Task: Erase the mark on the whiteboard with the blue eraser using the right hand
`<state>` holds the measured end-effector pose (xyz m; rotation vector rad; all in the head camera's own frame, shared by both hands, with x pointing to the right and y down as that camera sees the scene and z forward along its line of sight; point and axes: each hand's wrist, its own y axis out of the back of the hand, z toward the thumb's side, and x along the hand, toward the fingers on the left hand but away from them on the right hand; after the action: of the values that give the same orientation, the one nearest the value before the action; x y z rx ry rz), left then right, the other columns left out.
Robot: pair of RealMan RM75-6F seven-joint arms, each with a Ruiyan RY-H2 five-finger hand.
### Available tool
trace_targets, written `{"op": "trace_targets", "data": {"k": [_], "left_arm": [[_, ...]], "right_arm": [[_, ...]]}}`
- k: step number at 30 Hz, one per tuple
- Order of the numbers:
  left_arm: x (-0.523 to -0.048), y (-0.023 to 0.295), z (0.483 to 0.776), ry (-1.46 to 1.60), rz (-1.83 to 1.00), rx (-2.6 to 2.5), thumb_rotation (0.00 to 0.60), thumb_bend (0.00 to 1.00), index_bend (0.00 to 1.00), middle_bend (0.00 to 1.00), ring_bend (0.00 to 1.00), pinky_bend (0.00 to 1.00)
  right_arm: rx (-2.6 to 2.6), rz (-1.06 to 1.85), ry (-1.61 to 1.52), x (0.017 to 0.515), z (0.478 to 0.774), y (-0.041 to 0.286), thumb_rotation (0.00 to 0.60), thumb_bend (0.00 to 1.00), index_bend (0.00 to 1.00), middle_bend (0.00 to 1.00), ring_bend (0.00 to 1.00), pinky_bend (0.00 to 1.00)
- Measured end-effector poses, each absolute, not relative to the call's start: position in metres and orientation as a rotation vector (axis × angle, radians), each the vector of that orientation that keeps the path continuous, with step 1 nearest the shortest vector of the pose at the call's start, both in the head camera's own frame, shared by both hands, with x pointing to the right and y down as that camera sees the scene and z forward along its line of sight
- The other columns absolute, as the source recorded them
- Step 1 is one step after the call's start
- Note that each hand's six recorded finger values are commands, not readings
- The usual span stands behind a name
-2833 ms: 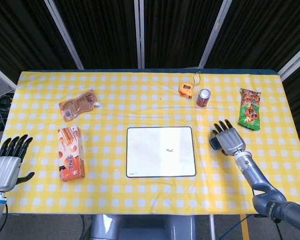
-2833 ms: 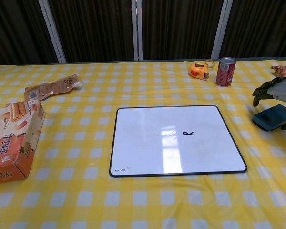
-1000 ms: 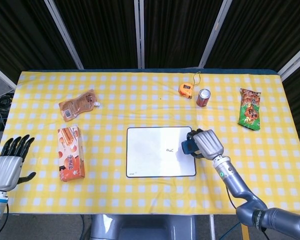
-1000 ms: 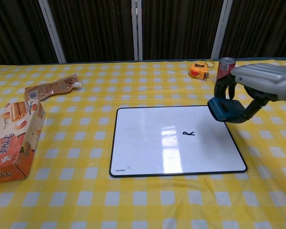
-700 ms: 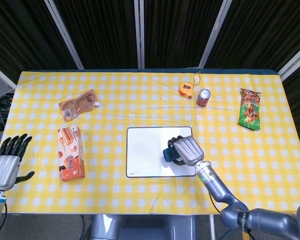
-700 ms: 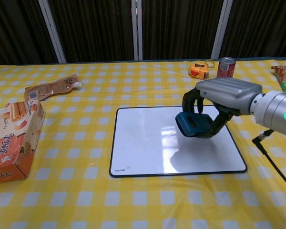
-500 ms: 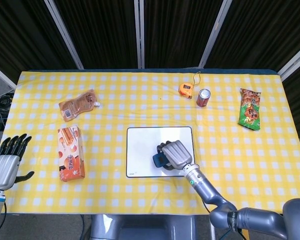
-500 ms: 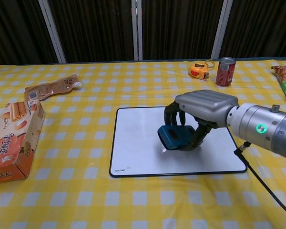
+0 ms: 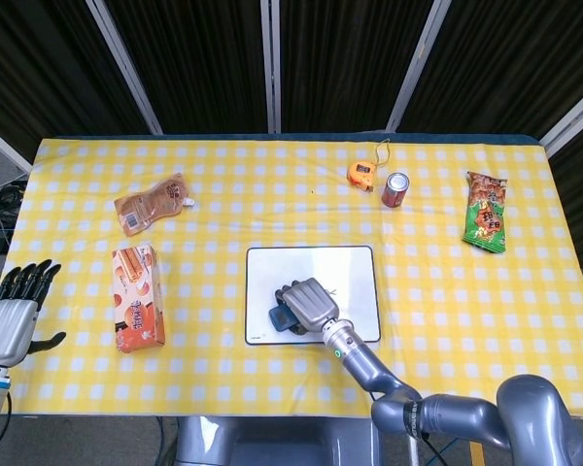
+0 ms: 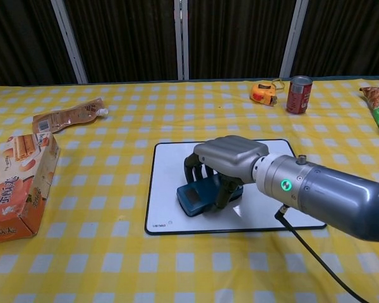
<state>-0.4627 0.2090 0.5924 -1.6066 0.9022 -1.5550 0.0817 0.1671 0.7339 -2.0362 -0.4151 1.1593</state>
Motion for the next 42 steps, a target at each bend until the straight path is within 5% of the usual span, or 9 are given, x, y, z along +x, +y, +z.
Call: {"op": "trace_targets", "data": {"k": [30,42], "left_arm": [[-0.461,0.209,0.585,0.920,-1.534,-1.607,0.600,0.00,0.00,0.00,0.00,0.00],[-0.460,0.208,0.583,0.926,-1.523,-1.609,0.600,0.00,0.00,0.00,0.00,0.00]], "right_arm": [[-1.807,1.401,-0.595,0.188,0.738,0.111,0.600,0.18,0.82,0.70,0.72,0.74],[-1.825,1.396,-0.576,0.185,0.738,0.120,0.600,0.18,0.82,0.70,0.72,0.74]]}}
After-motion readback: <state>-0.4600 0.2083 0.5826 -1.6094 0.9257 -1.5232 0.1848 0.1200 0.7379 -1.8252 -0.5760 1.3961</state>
